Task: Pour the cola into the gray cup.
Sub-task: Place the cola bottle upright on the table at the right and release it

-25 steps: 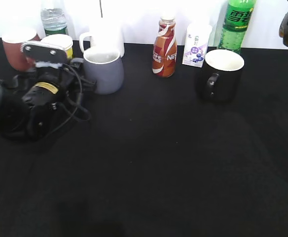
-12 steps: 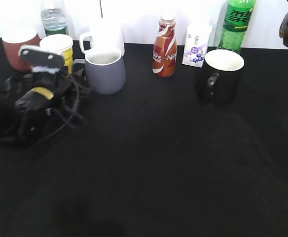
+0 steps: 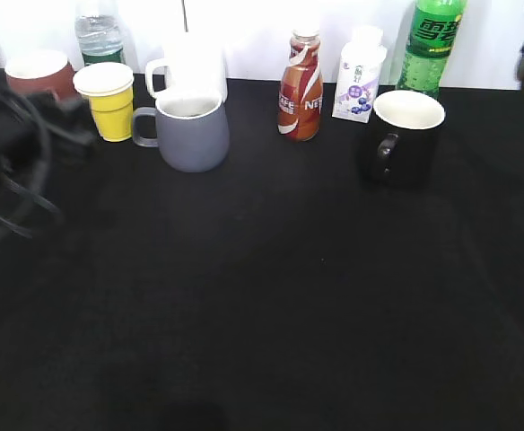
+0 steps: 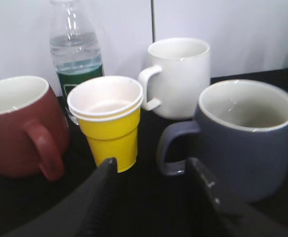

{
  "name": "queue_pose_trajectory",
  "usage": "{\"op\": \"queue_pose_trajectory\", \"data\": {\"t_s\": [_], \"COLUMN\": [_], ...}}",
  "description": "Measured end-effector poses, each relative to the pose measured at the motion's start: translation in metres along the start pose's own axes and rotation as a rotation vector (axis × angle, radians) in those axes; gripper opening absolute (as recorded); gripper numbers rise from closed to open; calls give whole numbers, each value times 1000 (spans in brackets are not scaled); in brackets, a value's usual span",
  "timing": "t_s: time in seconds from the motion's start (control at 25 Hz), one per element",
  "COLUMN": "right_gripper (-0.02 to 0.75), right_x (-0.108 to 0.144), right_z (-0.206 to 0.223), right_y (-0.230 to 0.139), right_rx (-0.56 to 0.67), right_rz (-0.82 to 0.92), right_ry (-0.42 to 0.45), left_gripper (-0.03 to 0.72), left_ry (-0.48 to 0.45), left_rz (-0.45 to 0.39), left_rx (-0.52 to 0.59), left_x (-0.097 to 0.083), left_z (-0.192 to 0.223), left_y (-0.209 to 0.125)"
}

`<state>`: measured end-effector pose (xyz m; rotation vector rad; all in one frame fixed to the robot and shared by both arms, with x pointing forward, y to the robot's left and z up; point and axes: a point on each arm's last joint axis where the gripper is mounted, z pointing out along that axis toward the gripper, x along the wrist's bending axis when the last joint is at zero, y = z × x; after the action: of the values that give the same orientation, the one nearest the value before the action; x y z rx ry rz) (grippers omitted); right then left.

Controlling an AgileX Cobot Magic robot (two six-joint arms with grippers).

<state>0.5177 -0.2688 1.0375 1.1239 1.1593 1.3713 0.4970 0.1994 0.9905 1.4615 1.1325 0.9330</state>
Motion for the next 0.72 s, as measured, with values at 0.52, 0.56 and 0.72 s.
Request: {"op": "queue_pose_trajectory", "data": {"t_s": [0.52,0.56,0.72], "right_gripper": [385,385,385], "right_x": [-57,-58,-58], "right_z": [45,56,103], "right_y": [-75,-88,-121], "right_rx": [76,88,75], "right_rz": [-2,-7,-46], "right_ry": [-19,1,128], "left_gripper": [329,329,329], "left_ry": [-53,-54,-54], "left_rz": [10,11,11], "left_rx": [17,18,20], "left_x": [-2,-2,-2], "left_z": [-21,-21,-21], "left_y": [21,20,20]}}
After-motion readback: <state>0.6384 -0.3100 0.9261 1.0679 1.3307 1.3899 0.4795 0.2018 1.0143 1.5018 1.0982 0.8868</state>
